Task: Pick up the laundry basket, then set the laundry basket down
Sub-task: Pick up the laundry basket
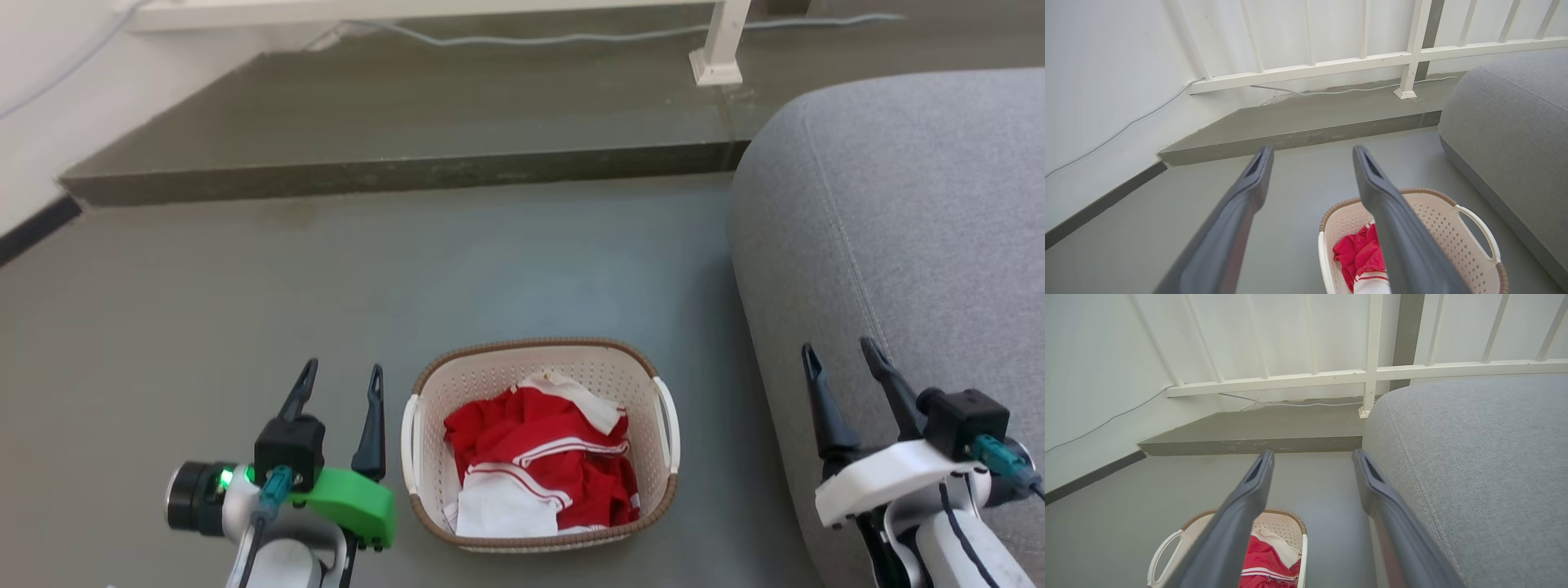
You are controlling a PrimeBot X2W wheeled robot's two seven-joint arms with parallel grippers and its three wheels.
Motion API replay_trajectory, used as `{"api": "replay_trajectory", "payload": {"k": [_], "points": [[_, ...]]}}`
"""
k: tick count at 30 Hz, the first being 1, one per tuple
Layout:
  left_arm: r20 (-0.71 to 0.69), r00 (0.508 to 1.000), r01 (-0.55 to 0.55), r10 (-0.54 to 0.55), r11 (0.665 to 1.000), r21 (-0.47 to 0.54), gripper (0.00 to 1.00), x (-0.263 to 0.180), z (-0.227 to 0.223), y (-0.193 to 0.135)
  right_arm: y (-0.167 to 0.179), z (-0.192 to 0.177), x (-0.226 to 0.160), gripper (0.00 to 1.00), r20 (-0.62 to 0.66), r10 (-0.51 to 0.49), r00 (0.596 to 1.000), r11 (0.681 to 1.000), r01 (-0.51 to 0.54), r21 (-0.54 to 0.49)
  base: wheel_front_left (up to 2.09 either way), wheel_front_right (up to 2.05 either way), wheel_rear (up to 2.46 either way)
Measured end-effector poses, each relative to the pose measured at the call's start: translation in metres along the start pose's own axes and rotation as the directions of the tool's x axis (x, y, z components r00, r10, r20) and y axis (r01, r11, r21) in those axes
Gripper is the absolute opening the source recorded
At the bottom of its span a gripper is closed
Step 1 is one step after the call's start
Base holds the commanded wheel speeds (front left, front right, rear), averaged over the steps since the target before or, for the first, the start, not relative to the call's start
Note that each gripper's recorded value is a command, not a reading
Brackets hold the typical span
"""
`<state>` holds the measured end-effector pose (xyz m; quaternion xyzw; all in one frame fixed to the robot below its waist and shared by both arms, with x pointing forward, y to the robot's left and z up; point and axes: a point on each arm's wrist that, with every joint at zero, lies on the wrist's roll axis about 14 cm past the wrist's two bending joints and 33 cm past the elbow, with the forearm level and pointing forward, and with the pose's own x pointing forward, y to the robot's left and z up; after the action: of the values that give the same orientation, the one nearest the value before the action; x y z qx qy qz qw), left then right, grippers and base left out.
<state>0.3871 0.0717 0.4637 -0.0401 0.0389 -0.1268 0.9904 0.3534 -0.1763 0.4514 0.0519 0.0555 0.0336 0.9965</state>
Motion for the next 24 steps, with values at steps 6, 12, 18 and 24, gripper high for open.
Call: {"api": "replay_trajectory", "payload": {"k": [6,12,18,24], "points": [[-0.01,1.0,0.019,-0.019,1.0,-0.008,1.0,0.024,-0.005,-0.003,-0.001,-0.004,0.021,1.0,-0.016,0.011,1.0,1.0,-0.011,0.013,0.0,0.0,0.0],[-0.059,0.998,0.028,-0.029,0.999,-0.027,1.0,0.047,-0.02,-0.004,-0.002,-0.023,0.041,1.0,-0.069,0.02,0.997,0.999,-0.017,0.034,0.0,0.0,0.0],[-0.111,0.993,0.035,-0.038,0.999,-0.03,1.0,0.074,-0.038,-0.002,-0.003,-0.035,0.069,1.0,-0.098,0.034,0.995,0.999,-0.03,0.039,0.0,0.0,0.0],[-0.174,0.983,0.055,-0.058,0.998,-0.026,1.0,0.103,-0.059,-0.002,-0.002,-0.048,0.099,1.0,-0.122,0.048,0.991,0.998,-0.041,0.055,0.0,0.0,0.0]]}}
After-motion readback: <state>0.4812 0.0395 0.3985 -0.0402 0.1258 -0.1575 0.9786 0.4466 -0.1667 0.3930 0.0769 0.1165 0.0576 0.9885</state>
